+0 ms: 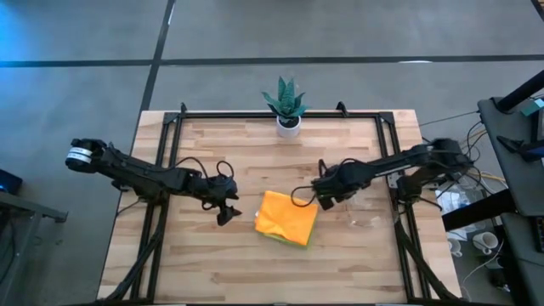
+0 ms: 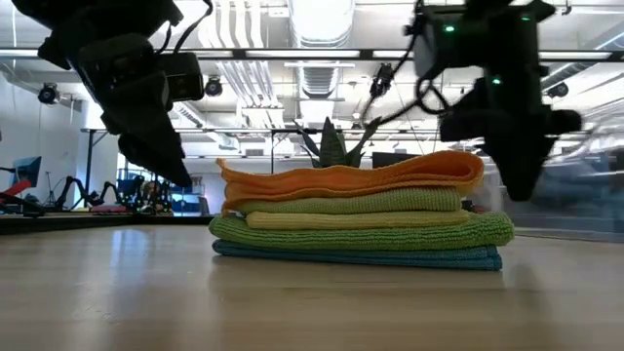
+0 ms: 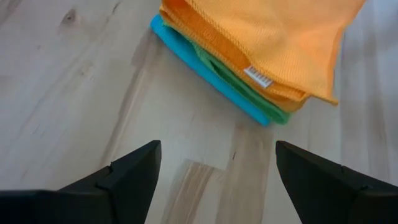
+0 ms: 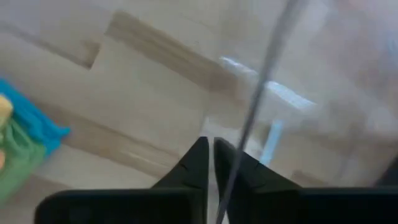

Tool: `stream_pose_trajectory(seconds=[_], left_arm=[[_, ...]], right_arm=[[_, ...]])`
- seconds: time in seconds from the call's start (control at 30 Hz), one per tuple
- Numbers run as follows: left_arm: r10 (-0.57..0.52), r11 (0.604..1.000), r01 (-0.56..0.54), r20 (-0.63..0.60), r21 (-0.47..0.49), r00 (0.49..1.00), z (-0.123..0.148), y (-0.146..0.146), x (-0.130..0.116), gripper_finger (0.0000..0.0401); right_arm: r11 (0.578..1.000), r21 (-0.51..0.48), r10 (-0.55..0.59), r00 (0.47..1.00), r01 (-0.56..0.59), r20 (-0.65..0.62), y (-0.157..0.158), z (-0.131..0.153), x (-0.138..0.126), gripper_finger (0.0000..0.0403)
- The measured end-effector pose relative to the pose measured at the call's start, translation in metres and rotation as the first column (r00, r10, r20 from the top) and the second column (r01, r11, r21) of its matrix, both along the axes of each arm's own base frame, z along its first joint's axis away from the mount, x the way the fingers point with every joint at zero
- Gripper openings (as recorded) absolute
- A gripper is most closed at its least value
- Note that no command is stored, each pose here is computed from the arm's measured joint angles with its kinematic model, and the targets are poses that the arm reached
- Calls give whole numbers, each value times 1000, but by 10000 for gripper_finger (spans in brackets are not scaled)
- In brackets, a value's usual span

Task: Fold microfiber towels
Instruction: Move the bin to the top of the table

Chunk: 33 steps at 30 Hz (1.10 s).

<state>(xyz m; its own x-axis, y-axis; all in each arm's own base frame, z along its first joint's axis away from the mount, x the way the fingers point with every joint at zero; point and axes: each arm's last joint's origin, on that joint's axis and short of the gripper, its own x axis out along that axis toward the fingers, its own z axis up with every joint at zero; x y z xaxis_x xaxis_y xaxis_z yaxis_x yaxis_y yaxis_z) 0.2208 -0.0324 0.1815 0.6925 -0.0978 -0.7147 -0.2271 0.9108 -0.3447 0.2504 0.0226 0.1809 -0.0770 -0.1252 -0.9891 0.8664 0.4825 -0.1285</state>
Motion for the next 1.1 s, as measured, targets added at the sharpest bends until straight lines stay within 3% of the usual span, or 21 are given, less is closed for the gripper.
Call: stream_pose_trajectory(seconds=[0.1, 0.2, 0.3, 0.4, 0.5, 0.6, 0.73, 0.93, 1.1], left_arm=[[-7, 1000, 7, -9, -1, 1000, 0, 0, -1, 300], [-9, 1000, 9, -13, -3, 1000, 1, 0, -3, 300], [-10, 1000, 10, 8, -7, 1000, 8, 1, -7, 300], [5, 1000, -5, 13, -22, 1000, 15, 2, -14, 300], [11, 999, -9, 58, -34, 998, 25, 3, -22, 300], [22, 999, -18, 106, -36, 994, 34, 4, -27, 300], [40, 998, -32, 141, -60, 989, 41, 5, -32, 300], [54, 995, -43, 126, -86, 991, 41, 5, -35, 300], [94, 987, -85, 66, -133, 993, 34, 2, -33, 300]], right_arm=[[984, 6, 178, 982, -178, -60, 0, 6, 19, 13], [923, 24, 386, 918, -385, -88, 2, 19, 43, 10], [804, 44, 593, 798, -592, -109, 4, 32, 66, 10], [651, -22, 750, 648, -759, -133, 2, 46, 91, 9], [527, -100, 824, 536, -844, -183, -3, 52, 114, 9], [467, -141, 854, 486, -873, -185, -12, 48, 142, 9], [374, -111, 896, 389, -921, -213, -22, 27, 174, 9], [368, -96, 915, 379, -925, -140, -23, 8, 210, 9], [479, -95, 878, 479, -873, 24, -19, 19, 218, 25]])
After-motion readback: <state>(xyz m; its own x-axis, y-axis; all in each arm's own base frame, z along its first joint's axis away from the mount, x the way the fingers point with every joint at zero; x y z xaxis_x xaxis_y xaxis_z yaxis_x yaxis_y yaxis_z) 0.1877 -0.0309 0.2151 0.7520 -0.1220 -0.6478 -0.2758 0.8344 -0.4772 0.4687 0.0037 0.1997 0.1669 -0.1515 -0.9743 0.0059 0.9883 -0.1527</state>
